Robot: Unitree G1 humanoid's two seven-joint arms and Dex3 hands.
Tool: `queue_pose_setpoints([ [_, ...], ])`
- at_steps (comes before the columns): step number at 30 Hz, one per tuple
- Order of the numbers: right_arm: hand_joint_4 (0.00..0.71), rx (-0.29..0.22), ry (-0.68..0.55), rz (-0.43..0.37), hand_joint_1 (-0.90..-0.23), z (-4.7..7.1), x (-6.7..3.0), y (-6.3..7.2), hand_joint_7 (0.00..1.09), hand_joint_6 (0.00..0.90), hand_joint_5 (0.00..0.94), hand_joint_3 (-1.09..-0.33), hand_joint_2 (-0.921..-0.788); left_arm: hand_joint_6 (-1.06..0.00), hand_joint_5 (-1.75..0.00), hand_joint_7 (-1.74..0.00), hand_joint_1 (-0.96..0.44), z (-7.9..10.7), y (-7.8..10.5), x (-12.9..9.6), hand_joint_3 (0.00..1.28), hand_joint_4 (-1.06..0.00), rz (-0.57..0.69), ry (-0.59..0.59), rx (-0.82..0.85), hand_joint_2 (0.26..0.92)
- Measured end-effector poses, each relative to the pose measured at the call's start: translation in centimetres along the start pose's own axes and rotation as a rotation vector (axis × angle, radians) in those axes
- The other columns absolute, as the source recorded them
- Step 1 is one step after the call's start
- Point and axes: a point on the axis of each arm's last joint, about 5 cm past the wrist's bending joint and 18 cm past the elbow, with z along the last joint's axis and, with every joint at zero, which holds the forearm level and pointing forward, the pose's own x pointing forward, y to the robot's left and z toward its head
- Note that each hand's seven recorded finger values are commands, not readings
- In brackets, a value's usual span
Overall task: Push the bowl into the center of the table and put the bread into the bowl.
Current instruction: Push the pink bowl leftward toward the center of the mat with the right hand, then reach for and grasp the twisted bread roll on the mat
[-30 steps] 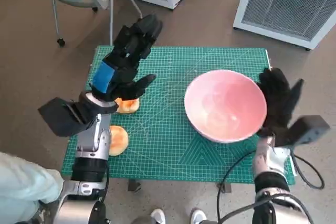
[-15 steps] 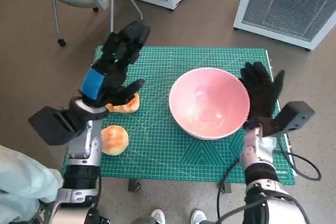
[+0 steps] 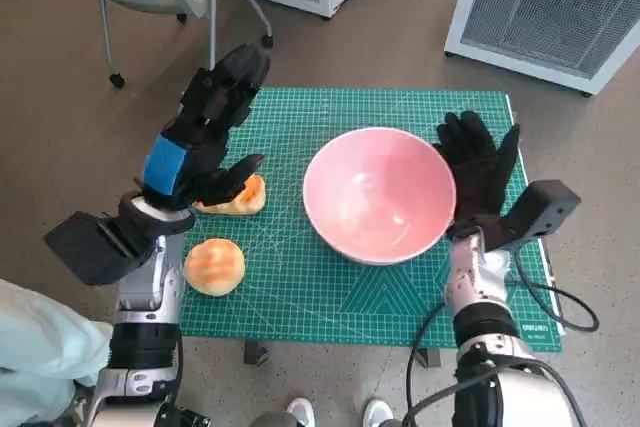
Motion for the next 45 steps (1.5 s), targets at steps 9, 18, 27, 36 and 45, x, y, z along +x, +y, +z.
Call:
queue_pose_setpoints([
  [9,0.099,-0.008,0.021,0.032,-0.582,-0.2,0.14,0.9,0.34,0.129,0.005,-0.803,-0.921,-0.15,0.00,-0.30,-0.68,0.3,-0.1,0.0,0.36,-0.18,0.005,-0.010,0.008,0.921],
  [18,0.111,-0.025,0.054,0.053,-0.611,-0.3,0.36,1.6,0.34,0.149,0.008,-0.805,-0.921,-0.16,0.00,-0.29,-0.67,0.2,-0.1,-0.1,0.36,-0.18,0.010,-0.007,0.009,0.921],
  [27,0.110,-0.049,0.040,0.050,-0.616,0.3,0.61,1.0,0.33,0.138,0.005,-0.806,-0.921,-0.16,0.00,-0.28,-0.67,0.2,-0.2,-0.1,0.36,-0.18,0.006,-0.005,0.008,0.921],
  [36,0.080,-0.083,-0.059,0.058,-0.583,1.8,1.00,0.0,0.31,0.106,0.000,-0.806,-0.921,-0.17,0.00,-0.27,-0.67,0.1,-0.1,-0.2,0.36,-0.18,0.002,0.002,0.006,0.921],
  [45,0.076,-0.110,-0.314,0.150,-0.651,4.4,1.29,0.0,0.34,0.110,0.009,-0.691,-0.921,-0.17,0.00,-0.26,-0.68,-0.4,0.0,-0.4,0.36,-0.17,0.006,0.025,-0.003,0.921],
])
